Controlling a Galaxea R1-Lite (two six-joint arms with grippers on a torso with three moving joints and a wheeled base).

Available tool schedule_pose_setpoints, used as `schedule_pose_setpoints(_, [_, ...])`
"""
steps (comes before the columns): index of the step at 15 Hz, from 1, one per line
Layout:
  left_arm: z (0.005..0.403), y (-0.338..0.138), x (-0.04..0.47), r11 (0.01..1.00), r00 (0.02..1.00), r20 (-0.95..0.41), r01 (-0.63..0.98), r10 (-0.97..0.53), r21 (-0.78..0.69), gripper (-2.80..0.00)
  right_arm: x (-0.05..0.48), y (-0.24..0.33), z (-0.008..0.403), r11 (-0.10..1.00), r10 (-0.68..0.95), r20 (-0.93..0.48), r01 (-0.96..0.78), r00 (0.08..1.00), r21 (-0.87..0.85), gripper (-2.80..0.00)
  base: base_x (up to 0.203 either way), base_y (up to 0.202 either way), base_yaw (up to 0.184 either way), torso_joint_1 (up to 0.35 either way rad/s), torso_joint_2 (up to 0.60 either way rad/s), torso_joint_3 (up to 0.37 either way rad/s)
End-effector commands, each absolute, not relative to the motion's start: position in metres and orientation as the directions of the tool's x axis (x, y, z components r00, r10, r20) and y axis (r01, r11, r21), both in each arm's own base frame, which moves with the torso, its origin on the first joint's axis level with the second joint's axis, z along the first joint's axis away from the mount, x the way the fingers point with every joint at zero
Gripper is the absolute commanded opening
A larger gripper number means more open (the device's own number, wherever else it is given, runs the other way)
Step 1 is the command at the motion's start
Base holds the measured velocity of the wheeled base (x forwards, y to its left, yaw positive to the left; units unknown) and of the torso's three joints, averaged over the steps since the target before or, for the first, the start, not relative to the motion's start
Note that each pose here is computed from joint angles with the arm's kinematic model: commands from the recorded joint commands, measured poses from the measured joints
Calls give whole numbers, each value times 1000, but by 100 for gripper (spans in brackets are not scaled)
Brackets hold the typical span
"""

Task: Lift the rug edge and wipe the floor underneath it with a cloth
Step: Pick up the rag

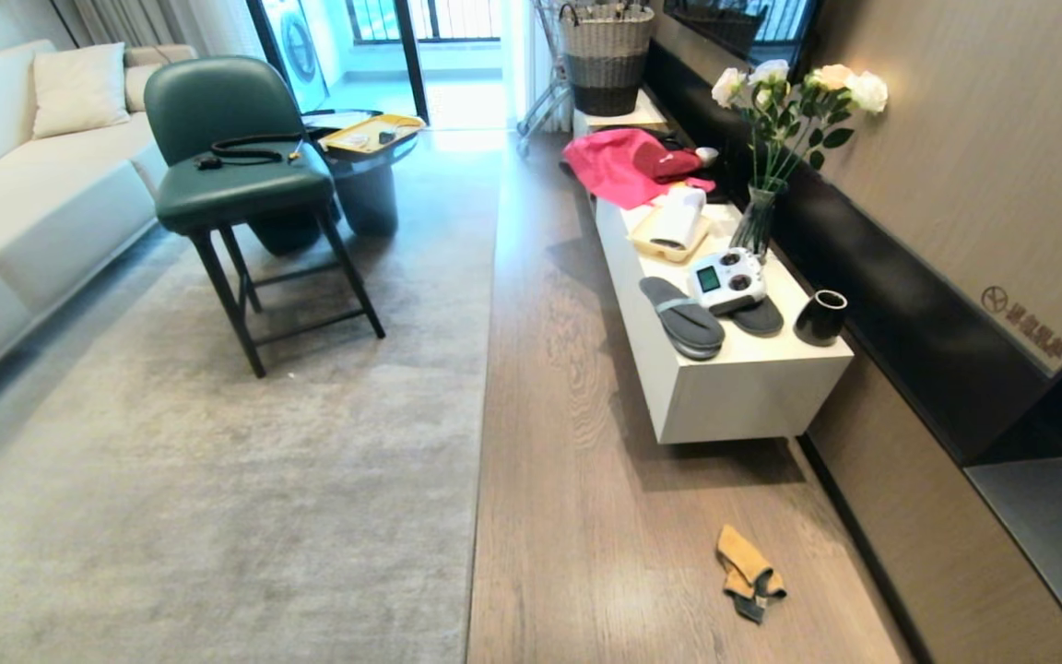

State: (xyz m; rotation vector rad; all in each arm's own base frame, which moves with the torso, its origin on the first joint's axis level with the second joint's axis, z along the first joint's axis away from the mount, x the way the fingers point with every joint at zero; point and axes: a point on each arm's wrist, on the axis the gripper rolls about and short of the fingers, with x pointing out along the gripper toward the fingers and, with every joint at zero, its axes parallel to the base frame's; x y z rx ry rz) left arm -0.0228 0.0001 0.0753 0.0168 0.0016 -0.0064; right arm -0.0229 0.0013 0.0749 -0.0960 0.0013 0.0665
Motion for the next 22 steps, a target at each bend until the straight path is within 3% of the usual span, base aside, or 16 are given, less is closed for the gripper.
schedule_pose_setpoints(1, [75,0,-23,1000,1000,-2,6,-6,17,-280,-23,1,75,993,67,-6,-68,998,-96,-280,0,0,0,-95,485,384])
schedule_pose_setpoints(13, [75,0,-23,1000,1000,-2,6,-6,17,-280,-23,1,75,993,66,-6,-66,998,-97,-280,0,0,0,-17,426,412])
schedule_pose_setpoints(22, [75,0,-23,1000,1000,-2,6,-6,17,-280,-23,1,75,993,68,-7,-68,998,-98,-280,0,0,0,7,18,26])
